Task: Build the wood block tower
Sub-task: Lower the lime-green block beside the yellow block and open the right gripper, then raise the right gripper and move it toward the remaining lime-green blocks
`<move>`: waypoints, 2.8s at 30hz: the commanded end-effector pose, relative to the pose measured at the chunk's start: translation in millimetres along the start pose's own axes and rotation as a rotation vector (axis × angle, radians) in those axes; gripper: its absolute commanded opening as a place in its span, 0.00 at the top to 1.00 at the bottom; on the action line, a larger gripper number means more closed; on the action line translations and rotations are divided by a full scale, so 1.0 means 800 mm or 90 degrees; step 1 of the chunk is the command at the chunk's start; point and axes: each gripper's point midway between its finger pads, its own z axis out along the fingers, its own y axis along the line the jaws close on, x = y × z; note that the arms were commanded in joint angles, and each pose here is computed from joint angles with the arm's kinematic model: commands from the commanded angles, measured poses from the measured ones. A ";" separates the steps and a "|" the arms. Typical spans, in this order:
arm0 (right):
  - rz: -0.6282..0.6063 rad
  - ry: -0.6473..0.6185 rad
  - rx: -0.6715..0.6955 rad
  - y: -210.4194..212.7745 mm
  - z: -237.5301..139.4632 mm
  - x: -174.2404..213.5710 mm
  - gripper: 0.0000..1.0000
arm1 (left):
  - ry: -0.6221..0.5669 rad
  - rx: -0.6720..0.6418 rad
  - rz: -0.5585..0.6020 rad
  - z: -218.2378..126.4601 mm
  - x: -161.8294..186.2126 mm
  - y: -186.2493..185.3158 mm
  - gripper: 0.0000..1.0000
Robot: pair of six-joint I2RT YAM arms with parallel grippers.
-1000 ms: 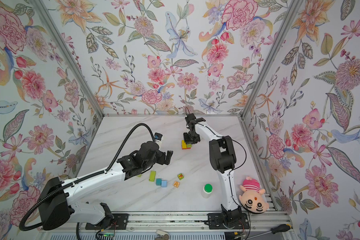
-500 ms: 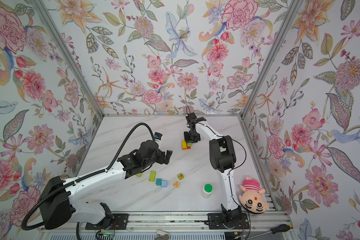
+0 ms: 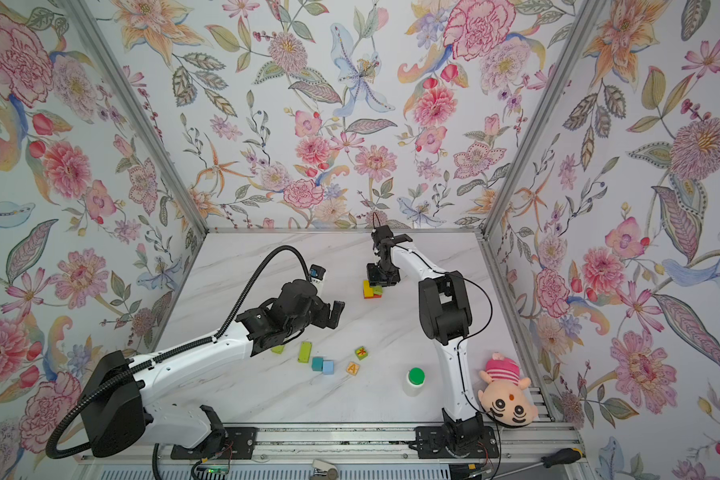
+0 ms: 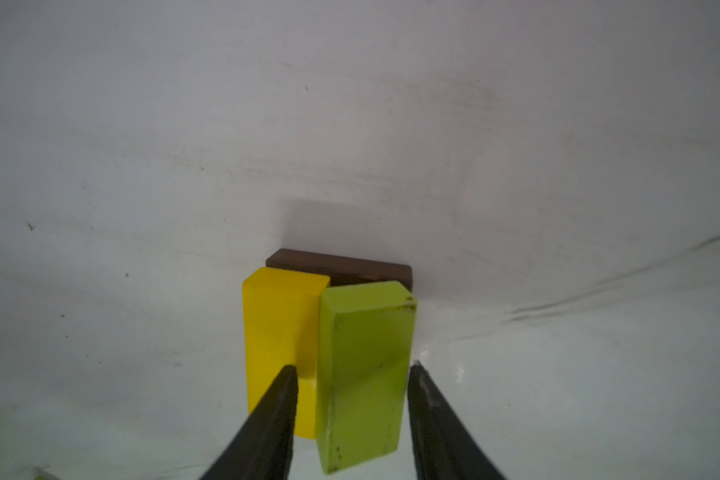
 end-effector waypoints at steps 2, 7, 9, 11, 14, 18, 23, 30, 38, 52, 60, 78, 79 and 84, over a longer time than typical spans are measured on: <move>0.011 0.011 0.005 -0.007 -0.004 0.005 0.52 | -0.019 -0.006 0.003 -0.009 -0.017 0.006 0.01; 0.017 0.016 0.019 -0.012 0.000 0.007 0.55 | -0.020 -0.010 0.000 -0.013 -0.015 0.009 0.01; 0.017 0.017 0.015 -0.011 -0.001 0.009 0.54 | -0.020 -0.012 -0.001 -0.016 -0.015 0.010 0.01; 0.018 0.016 0.009 -0.009 -0.004 0.009 0.53 | -0.023 -0.012 -0.002 -0.019 -0.016 0.011 0.01; 0.014 0.007 0.003 -0.005 -0.013 0.006 0.49 | -0.029 -0.018 -0.003 -0.023 -0.019 0.014 0.01; 0.010 0.000 -0.002 -0.002 -0.019 0.004 0.39 | -0.034 -0.020 -0.004 -0.027 -0.021 0.015 0.01; 0.003 -0.004 -0.006 0.006 -0.027 0.004 0.32 | -0.038 -0.021 -0.009 -0.033 -0.020 0.017 0.01; -0.016 -0.015 0.002 0.023 -0.057 0.013 0.32 | -0.046 -0.020 -0.026 -0.048 -0.012 0.025 0.01; -0.031 -0.018 0.012 0.050 -0.087 0.053 0.31 | -0.046 -0.008 -0.071 -0.074 0.024 0.038 0.01; -0.097 0.003 0.032 0.149 -0.096 0.158 0.29 | -0.024 0.003 -0.145 -0.139 0.130 0.052 0.01; -0.121 0.008 0.024 0.222 -0.081 0.194 0.30 | -0.023 0.017 -0.180 -0.167 0.159 0.066 0.01; -0.152 0.035 0.038 0.291 -0.025 0.228 0.31 | -0.040 0.031 -0.162 -0.181 0.147 0.065 0.02; -0.152 0.035 0.038 0.290 -0.025 0.229 0.32 | -0.042 0.032 -0.165 -0.182 0.146 0.065 0.02; -0.155 0.044 0.045 0.288 -0.018 0.235 0.32 | -0.062 0.035 -0.179 -0.185 0.145 0.069 0.02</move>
